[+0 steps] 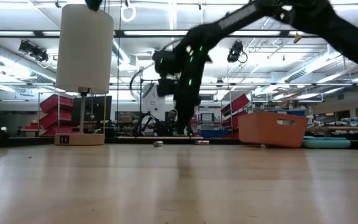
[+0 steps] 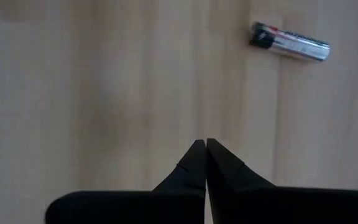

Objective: Sort batteries
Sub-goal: Put the silver battery into the yellow bin

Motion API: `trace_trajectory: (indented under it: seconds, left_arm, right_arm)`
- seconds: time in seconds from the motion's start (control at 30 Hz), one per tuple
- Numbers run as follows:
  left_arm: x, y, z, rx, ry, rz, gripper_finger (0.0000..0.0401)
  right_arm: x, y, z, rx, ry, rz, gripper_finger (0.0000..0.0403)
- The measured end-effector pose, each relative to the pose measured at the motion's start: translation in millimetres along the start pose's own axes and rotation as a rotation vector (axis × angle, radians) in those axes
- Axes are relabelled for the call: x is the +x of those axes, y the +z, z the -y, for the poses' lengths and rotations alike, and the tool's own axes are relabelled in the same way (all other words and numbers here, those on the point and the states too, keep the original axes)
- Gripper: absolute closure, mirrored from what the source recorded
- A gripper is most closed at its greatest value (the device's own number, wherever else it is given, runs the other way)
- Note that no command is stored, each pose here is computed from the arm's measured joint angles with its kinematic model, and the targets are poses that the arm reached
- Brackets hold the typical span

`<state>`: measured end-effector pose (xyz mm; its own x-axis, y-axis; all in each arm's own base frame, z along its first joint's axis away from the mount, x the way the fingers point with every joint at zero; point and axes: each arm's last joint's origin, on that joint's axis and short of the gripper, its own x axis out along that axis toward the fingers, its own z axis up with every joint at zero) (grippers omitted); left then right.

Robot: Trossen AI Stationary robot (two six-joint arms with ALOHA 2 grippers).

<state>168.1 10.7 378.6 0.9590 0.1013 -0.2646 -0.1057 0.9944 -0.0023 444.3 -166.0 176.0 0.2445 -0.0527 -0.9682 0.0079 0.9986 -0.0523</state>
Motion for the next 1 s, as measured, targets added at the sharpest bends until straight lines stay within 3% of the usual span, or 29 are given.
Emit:
trace_trajectory:
  seconds: [0.13, 0.27, 0.4, 0.57, 0.73, 0.9, 1.0]
  left_arm:
    - [20, -16, 3, -0.033, 0.100, -0.175, 0.0401]
    - [38, -33, 8, -0.047, 0.233, -0.329, 0.0401]
    - [61, -53, 12, -0.059, 0.339, -0.485, 0.0401]
    - [108, -94, 11, -0.036, 0.410, -0.592, 0.0401]
    - [146, -131, -13, -0.087, 0.492, -0.629, 0.0401]
    - [167, -148, -61, -0.185, 0.483, -0.635, 0.0401]
    - [172, -157, -89, -0.248, 0.488, -0.635, 0.0401]
  right_arm:
    - [-54, -6, -9, -0.024, 0.054, 0.100, 0.0403]
    - [-87, -25, -26, -0.036, 0.031, 0.187, 0.0403]
    - [-125, -53, -42, 0.038, -0.024, 0.349, 0.0403]
    - [-130, -85, -61, 0.084, -0.082, 0.439, 0.0403]
    - [-142, -98, -73, 0.078, -0.095, 0.508, 0.0403]
    - [-150, -93, -79, 0.096, -0.086, 0.585, 0.0403]
    - [-147, -94, -82, 0.099, -0.096, 0.563, 0.0403]
